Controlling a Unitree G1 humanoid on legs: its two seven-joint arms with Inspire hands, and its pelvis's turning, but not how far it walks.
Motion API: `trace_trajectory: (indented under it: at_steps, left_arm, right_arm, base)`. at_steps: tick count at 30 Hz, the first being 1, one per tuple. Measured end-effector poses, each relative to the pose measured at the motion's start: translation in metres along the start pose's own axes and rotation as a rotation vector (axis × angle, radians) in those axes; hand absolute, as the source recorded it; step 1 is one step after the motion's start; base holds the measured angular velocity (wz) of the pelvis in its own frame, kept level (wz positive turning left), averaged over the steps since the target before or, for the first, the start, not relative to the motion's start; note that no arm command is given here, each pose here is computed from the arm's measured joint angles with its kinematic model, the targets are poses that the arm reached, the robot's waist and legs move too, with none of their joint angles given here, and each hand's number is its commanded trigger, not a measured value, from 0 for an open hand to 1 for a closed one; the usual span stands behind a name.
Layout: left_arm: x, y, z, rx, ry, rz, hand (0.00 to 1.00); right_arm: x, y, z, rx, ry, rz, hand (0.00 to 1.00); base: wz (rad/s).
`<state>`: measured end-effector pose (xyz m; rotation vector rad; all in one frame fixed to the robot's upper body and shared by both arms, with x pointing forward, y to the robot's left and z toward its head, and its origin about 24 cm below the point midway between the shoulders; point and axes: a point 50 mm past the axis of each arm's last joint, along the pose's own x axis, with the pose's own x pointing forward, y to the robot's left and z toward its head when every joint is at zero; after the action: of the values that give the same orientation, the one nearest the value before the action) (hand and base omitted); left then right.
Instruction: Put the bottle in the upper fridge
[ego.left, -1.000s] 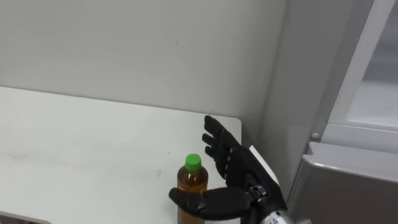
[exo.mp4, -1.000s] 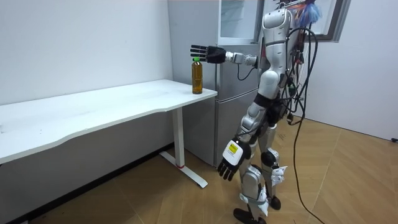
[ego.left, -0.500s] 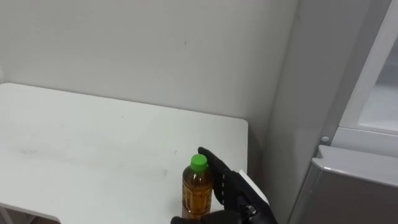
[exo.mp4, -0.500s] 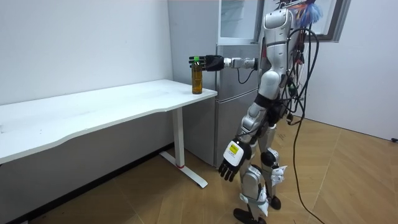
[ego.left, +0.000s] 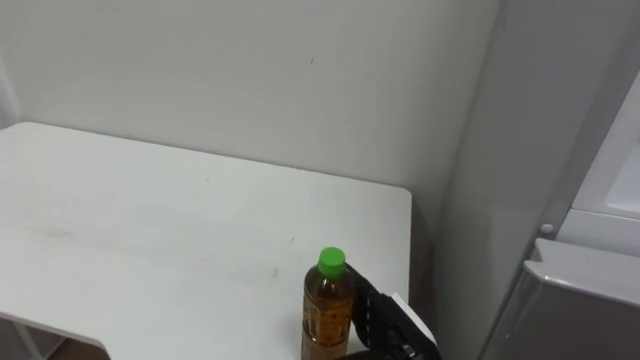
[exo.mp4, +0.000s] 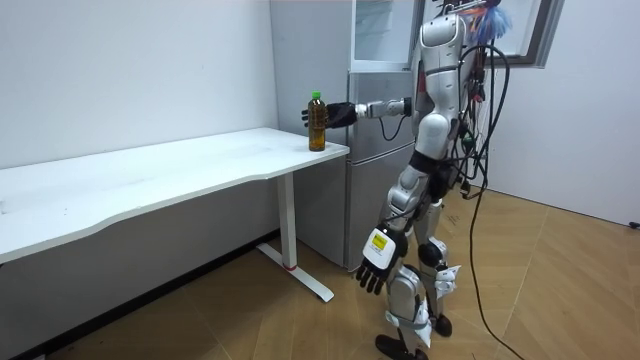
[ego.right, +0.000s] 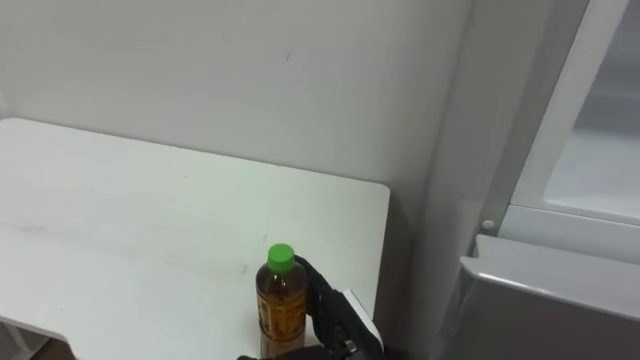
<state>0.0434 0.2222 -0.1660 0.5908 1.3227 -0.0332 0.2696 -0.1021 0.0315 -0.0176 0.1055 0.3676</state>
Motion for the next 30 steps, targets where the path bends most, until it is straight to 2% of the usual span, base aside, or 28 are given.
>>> trace_trajectory:
  at_steps: [30]
  left_arm:
    - [0.0, -0.007, 0.009, -0.036, -0.004, -0.016, 0.0]
  right_arm:
    - [0.011, -0.012, 0.006, 0.168, -0.015, -0.071, 0.0]
  base:
    - [0.02]
